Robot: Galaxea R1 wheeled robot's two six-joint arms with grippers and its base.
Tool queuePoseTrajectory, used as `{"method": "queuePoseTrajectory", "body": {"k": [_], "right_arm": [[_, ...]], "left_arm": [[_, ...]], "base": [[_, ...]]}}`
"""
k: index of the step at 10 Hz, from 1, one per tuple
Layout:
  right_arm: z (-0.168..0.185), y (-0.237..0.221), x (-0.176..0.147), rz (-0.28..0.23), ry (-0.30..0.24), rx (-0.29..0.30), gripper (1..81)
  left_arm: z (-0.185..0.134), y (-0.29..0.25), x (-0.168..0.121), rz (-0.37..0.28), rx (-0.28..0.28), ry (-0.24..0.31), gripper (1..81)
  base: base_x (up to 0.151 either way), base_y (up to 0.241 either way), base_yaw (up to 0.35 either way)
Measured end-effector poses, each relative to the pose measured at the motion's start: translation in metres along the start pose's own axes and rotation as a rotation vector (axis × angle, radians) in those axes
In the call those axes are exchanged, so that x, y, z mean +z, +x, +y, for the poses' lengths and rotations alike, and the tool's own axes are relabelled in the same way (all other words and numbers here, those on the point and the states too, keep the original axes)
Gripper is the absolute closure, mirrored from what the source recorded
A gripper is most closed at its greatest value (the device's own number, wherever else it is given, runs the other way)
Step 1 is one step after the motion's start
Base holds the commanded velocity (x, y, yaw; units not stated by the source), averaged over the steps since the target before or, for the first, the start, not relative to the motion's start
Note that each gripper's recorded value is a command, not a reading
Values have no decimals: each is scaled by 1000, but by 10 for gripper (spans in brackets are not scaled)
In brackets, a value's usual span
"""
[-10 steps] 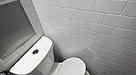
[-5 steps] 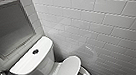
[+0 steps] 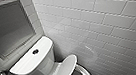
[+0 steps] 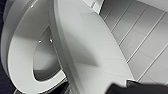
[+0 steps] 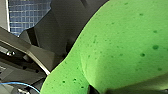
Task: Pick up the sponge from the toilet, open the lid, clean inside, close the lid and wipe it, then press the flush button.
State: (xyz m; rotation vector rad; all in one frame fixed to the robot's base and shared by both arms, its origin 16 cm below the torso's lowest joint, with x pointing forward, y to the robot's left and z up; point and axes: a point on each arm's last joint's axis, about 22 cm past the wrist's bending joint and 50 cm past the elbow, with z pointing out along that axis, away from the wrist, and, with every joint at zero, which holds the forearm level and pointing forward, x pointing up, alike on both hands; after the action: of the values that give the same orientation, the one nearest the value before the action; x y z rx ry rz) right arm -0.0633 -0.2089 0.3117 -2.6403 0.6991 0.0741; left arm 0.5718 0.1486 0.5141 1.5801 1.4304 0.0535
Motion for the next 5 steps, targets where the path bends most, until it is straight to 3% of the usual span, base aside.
{"method": "queuePoseTrajectory", "body": {"k": [2,5], "right_arm": [[-1,-2,1,-4,-1,2,811],[-3,-3,2,-5,1,3,811]], "left_arm": [[14,23,-2,33,-27,-31,10],[59,80,-11,132,3,-130,10]], "base": [[0,0,0],[0,0,0]]}}
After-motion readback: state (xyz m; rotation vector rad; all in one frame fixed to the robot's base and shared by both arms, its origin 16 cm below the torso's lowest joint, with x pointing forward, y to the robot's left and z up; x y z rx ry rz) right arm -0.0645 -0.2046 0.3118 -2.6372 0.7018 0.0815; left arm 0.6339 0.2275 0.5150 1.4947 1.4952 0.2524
